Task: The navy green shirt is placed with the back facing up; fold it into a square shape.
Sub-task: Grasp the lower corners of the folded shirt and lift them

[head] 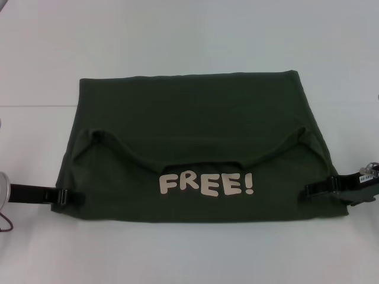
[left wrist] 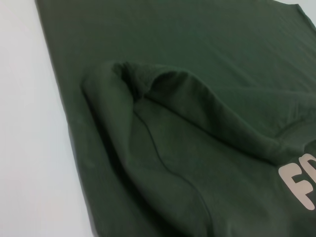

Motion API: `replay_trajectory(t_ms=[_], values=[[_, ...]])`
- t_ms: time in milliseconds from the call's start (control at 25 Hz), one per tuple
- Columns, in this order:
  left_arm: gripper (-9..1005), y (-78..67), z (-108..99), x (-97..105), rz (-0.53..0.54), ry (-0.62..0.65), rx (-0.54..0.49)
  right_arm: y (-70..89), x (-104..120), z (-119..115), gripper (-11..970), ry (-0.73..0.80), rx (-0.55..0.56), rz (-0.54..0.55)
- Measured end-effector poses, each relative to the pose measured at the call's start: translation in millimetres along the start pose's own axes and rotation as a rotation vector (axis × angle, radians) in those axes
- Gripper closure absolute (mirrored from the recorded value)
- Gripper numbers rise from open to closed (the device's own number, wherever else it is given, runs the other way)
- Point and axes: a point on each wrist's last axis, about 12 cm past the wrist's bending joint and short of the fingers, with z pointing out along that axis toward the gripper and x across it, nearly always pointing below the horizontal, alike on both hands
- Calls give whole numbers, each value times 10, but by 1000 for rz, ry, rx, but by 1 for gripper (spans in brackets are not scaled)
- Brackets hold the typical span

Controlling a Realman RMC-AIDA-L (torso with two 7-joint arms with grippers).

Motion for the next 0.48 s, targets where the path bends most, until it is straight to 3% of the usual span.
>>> replay_trajectory(t_ms=[480], values=[[957,-5,5,3,-1,-1,2,37,42,84,44,-2,-10,-6]])
